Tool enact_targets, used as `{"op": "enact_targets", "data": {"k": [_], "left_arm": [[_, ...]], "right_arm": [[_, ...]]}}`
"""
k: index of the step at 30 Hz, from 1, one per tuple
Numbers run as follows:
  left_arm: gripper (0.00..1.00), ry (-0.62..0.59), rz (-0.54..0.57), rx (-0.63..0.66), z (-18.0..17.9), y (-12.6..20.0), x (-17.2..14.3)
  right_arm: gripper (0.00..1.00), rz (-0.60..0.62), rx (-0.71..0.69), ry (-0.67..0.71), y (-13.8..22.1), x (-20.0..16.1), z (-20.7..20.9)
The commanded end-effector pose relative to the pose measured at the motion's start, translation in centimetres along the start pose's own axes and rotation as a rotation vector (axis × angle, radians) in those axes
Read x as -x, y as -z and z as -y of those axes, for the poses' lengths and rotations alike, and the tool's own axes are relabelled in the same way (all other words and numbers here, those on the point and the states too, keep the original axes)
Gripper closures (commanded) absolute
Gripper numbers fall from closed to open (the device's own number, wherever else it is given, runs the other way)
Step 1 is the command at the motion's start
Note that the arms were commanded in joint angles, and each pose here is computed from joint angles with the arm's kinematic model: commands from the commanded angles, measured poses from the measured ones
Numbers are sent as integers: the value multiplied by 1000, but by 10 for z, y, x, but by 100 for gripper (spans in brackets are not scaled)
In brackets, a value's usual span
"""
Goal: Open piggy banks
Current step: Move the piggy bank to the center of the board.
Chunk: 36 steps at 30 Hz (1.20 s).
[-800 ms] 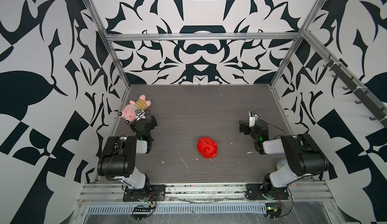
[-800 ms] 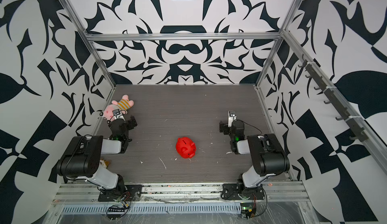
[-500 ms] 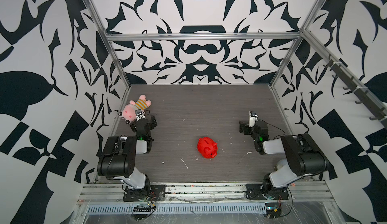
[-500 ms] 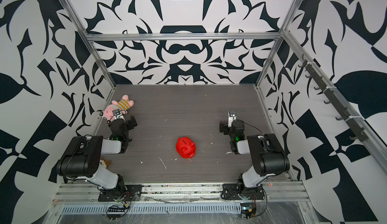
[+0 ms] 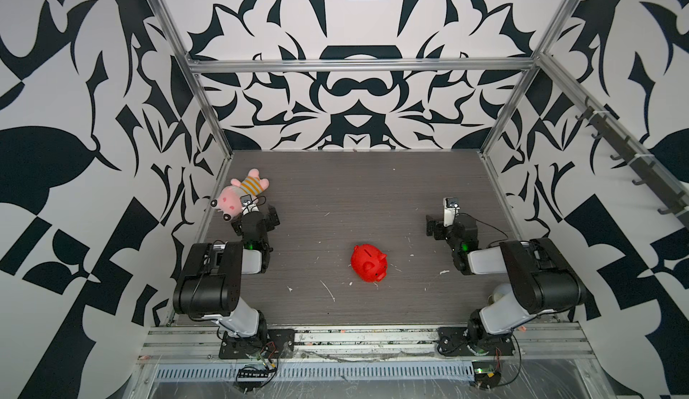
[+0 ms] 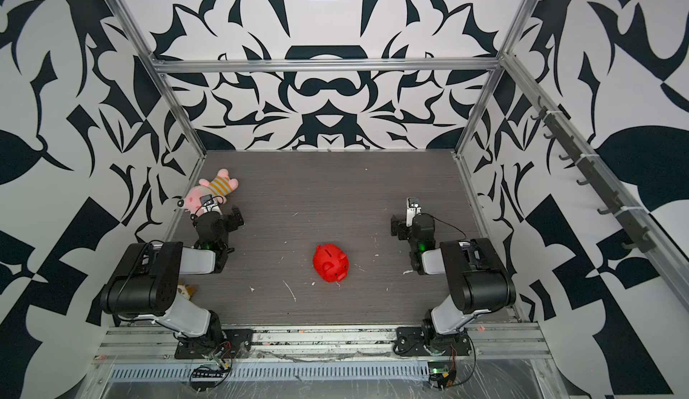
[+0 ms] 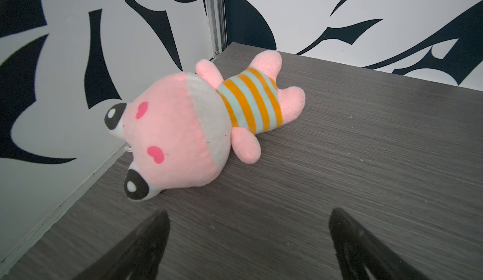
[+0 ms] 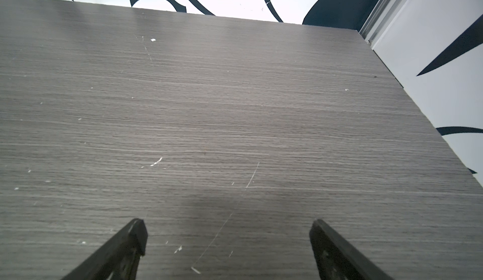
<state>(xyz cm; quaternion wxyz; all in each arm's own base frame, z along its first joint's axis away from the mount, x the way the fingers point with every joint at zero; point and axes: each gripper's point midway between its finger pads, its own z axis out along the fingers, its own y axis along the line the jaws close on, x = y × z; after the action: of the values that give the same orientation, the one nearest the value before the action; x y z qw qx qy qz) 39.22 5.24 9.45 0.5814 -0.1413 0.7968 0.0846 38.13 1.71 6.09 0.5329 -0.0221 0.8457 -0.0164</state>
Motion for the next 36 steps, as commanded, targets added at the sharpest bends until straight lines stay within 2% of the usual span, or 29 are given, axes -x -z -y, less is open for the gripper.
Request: {"op": "enact_targets", "data": {"k": [1, 6, 8, 11, 13, 16, 19, 21, 23, 24, 27, 30, 33, 36], "left_arm": [[1, -6, 25, 10, -4, 6, 6], [1, -28, -80, 11, 2, 12, 34], [1, 58, -95, 21, 3, 17, 53], [1, 225, -116, -76, 26, 33, 69], [1, 257, -151, -135, 47, 50, 71], [1, 245, -219, -187, 71, 77, 65], [1, 304, -325, -262, 88, 97, 46], [1, 376, -409, -311, 98, 108, 28], [1, 430, -475, -351, 109, 115, 13], [1, 446, -498, -372, 117, 119, 6], [1, 451, -524, -415, 136, 123, -3], [1, 423, -548, -438, 153, 121, -7], [1, 378, -564, -454, 164, 114, -4], [1, 332, -533, -442, 165, 109, 8]], "right_arm": [[0, 63, -39, -28, 6, 28, 8], [0, 15, -108, -73, 19, 64, 21], [1, -12, -94, -125, 25, 78, 19], [6, -88, -22, -242, 34, 88, 1], [11, -144, 47, -280, 44, 87, -21], [16, -240, 110, -229, 69, 76, -56], [19, -361, 191, -181, 100, 54, -90], [25, -454, 260, -171, 124, 35, -110], [39, -547, 391, -154, 149, 17, -135], [43, -578, 452, -139, 162, 6, -147], [41, -589, 478, -99, 189, -18, -156], [38, -586, 555, -163, 205, -29, -173], [38, -583, 635, -215, 211, -35, -198], [35, -564, 682, -193, 212, -37, -223]]}}
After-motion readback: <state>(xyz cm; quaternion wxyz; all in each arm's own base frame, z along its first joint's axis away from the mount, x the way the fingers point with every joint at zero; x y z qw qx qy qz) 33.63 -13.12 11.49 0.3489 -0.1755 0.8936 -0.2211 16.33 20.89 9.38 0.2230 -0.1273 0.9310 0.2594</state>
